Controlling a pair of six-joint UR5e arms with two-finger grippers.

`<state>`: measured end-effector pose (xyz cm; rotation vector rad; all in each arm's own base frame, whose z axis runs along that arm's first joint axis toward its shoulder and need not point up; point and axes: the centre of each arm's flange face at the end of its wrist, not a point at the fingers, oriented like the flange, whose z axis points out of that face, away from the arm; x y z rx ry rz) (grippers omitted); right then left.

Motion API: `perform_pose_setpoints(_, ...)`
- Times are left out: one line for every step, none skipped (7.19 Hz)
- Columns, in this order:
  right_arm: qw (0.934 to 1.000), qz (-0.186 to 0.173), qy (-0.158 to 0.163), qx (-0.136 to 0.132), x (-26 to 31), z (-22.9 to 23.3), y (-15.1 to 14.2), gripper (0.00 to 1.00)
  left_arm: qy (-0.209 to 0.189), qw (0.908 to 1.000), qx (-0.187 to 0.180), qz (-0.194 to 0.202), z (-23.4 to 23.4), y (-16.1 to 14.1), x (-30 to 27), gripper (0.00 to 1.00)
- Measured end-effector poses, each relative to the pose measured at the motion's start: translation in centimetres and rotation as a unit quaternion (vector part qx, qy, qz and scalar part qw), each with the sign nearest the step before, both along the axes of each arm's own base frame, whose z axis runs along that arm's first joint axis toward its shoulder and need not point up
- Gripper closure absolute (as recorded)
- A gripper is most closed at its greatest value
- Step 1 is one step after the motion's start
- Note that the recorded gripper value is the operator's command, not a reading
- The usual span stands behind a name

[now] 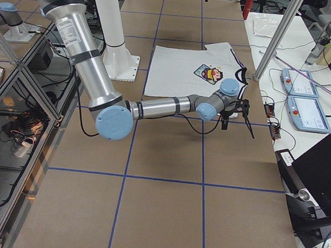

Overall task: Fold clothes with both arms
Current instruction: 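Move the right gripper over the sleeve nearest it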

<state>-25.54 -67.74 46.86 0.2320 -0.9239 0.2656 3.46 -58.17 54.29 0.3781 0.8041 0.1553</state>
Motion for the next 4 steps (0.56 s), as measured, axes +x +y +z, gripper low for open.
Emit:
perform_pose_setpoints(0.997,0.077,0.008,0.008,-5.5,-1.5,-0.6,0.15,0.0,1.0,0.005,-0.001,-0.1,0.0,0.0,0.01)
perform_pose_setpoints(0.9907,0.135,0.005,0.015,-9.6,-1.9,-0.7,0.2,0.001,1.0,0.009,-0.001,-0.3,0.0,0.0,0.01)
perform_pose_setpoints(0.9864,0.163,-0.002,0.021,-11.7,-1.5,-1.0,0.23,0.001,0.9999,0.01,-0.002,-0.3,-0.1,0.0,0.01)
perform_pose_setpoints(0.9842,0.175,-0.001,0.025,-12.6,-1.0,-1.3,0.28,0.001,0.9999,0.011,-0.002,-0.4,-0.2,0.0,0.0)
